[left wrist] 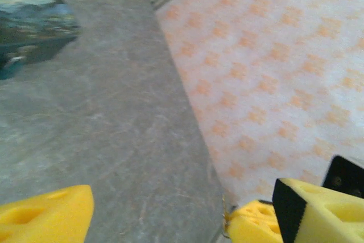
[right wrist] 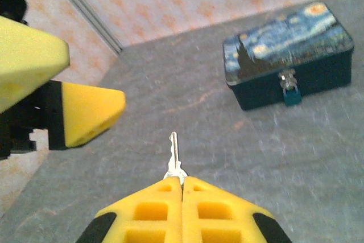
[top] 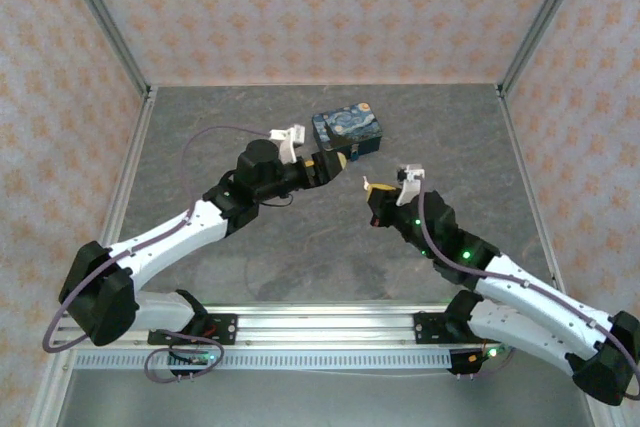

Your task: Unlock the padlock with the key

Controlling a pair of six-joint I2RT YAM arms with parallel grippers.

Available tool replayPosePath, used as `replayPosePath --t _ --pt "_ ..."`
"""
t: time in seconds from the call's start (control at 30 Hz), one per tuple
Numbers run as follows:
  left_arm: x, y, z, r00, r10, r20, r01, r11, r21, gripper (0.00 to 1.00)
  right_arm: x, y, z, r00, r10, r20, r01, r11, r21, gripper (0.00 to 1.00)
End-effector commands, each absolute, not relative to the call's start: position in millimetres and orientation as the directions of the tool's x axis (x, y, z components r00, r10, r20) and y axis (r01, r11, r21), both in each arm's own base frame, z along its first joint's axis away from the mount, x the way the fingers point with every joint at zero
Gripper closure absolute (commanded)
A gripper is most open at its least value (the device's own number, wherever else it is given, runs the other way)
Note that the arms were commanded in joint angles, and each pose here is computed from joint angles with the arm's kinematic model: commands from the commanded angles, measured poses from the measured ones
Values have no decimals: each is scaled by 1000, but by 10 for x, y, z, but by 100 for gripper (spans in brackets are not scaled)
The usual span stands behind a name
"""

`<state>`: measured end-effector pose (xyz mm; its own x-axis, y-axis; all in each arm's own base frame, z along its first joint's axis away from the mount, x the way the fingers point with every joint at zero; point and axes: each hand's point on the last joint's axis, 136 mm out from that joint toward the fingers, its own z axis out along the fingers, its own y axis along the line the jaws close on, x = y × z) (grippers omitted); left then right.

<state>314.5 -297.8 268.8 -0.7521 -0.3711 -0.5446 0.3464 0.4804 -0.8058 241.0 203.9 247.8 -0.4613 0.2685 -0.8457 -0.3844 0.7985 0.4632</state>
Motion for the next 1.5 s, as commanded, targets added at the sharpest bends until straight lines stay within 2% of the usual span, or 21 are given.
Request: replayPosePath --t 0.0,0.13,0.47,0.77,1.03,1.23,1.47 --pt "3016 -3223 3067 -738 -322 -593 482 363 -797 21 2400 2075 2657 -383 263 -886 -460 777 430 100" --pt "2934 -3377 3129 -741 -281 -609 519 336 -786 28 2381 2118 2691 -381 266 -885 -483 759 436 100" --pt "2946 -3499 2982 -762 -253 -596 497 361 -789 41 2376 2139 2730 -370 285 -884 -497 743 448 100" --pt "2928 -3553 2956 -767 -235 -597 502 361 -786 59 2386 2127 2736 -365 289 -885 -492 747 447 100" --pt "2914 -3568 2913 -770 -207 -603 504 381 -775 62 2385 2132 2766 -363 308 -880 -494 737 461 100" --pt "2912 -3582 2912 -770 -206 -604 506 380 -775 70 2384 2138 2759 -366 309 -878 -494 735 465 100" --pt "2926 -3540 2945 -751 -224 -621 514 392 -763 92 2374 2124 2738 -397 316 -862 -481 728 489 100"
